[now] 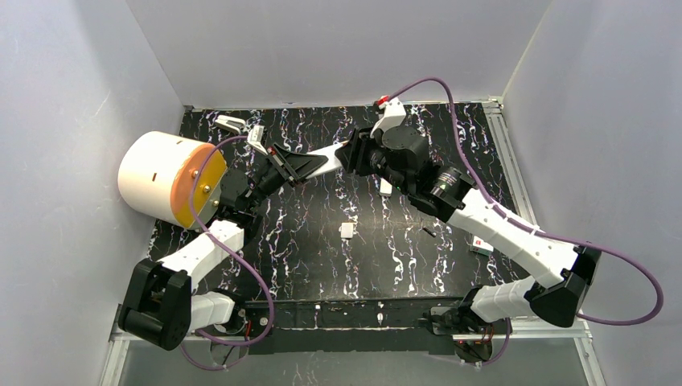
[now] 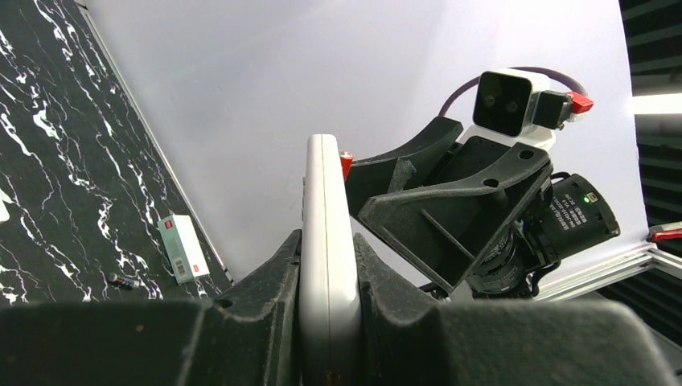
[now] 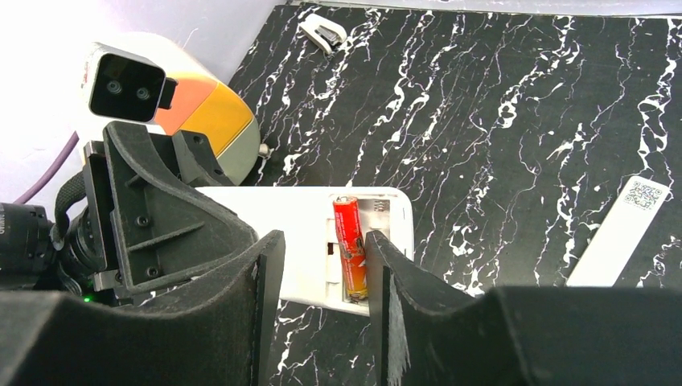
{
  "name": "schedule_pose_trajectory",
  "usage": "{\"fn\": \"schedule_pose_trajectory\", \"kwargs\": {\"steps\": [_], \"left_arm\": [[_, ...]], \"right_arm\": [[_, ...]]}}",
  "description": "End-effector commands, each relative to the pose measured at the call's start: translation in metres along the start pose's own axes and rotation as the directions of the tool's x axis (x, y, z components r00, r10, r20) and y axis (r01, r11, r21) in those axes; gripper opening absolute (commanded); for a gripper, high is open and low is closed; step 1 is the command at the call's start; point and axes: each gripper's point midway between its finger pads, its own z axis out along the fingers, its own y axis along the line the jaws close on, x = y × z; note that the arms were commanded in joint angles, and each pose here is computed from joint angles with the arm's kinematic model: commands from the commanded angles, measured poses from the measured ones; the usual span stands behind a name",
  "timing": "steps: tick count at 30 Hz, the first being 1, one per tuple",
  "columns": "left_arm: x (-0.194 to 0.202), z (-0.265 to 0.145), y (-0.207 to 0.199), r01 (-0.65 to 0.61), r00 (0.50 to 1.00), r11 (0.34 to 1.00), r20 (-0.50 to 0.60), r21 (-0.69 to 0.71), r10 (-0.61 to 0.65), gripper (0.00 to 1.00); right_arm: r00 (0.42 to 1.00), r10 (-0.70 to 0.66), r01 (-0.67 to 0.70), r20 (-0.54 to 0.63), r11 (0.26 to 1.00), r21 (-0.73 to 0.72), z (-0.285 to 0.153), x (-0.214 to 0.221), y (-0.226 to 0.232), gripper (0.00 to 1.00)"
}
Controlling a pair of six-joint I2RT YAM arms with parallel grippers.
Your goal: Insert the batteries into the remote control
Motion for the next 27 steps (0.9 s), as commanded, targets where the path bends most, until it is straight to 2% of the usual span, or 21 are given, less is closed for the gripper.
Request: {"fn": "schedule_pose_trajectory", "kwargs": {"steps": [1,6,14,27], "left_arm": [[0.001,-0.005,-0.073,-0.093,0.995,0.967,0.006,0.238,0.095,0.00],[0.001,-0.003,-0.067,-0.091,0.996,0.972,0.005,0.215,0.092,0.00],[-0.001,0.000,-0.060,-0.094,0.996,0.977,0.008,0.192,0.094,0.00],[-0.002,0.000,-0.058,-0.103,0.995,0.979,0.014,0.179,0.102,0.00]], "right_arm": [[0.993,-0.058,0.074,-0.099,0.983,0.166,0.003,0.021,-0.038,0.51],[0.994,-0.064,0.076,-0.083,0.985,0.154,0.000,0.015,-0.035,0.51],[0.999,-0.039,0.036,0.027,0.993,0.108,-0.011,-0.021,-0.021,0.51],[0.998,-0.053,0.048,0.030,0.988,0.146,-0.015,-0.027,-0.025,0.51]]}}
